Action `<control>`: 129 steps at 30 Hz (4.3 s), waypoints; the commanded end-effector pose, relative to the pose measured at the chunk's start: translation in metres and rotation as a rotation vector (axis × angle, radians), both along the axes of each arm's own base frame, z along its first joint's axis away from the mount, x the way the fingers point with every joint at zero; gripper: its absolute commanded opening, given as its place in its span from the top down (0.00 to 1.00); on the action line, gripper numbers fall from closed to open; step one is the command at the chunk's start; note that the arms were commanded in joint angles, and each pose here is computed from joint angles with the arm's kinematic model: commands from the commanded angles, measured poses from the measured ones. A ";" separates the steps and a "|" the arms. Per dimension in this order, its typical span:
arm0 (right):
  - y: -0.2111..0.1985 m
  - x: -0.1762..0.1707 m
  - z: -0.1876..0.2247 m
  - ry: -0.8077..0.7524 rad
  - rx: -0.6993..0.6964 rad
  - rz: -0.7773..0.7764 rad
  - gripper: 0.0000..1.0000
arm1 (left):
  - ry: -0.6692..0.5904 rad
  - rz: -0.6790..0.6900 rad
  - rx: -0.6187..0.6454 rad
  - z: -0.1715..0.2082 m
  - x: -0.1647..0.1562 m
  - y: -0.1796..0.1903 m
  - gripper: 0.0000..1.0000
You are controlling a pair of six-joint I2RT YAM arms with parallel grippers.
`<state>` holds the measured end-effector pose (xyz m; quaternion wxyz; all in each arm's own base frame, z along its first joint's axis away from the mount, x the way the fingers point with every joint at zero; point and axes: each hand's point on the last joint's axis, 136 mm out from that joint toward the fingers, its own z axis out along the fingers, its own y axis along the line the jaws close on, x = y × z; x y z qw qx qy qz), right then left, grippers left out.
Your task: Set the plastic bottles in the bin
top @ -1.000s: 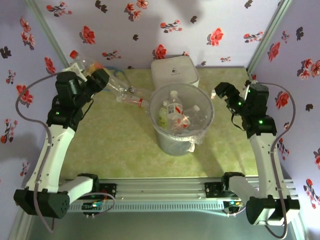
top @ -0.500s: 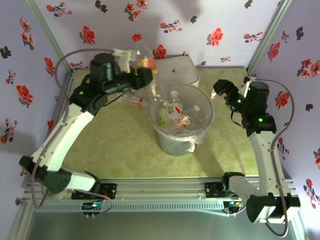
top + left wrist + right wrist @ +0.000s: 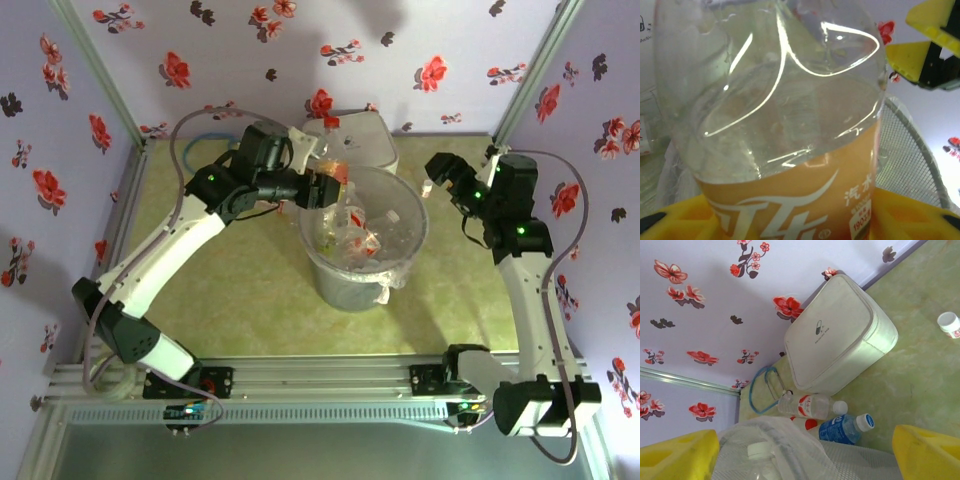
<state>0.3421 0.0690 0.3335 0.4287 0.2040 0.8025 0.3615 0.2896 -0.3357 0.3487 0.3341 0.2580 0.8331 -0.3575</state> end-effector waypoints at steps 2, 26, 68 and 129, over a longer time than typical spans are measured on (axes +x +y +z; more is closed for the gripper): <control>0.012 0.005 0.022 -0.050 -0.026 0.053 0.10 | -0.063 -0.067 -0.027 0.022 -0.015 0.001 0.29; 0.158 0.001 0.013 -0.015 -0.400 0.485 0.32 | -0.119 0.204 -0.162 0.039 0.022 0.067 0.36; 0.185 -0.014 -0.046 0.206 -0.161 0.371 0.19 | 0.065 0.252 -0.178 -0.050 0.056 0.053 0.45; 0.182 -0.036 0.014 0.120 -0.518 0.614 0.17 | 0.060 0.289 -0.192 -0.051 0.063 0.069 0.46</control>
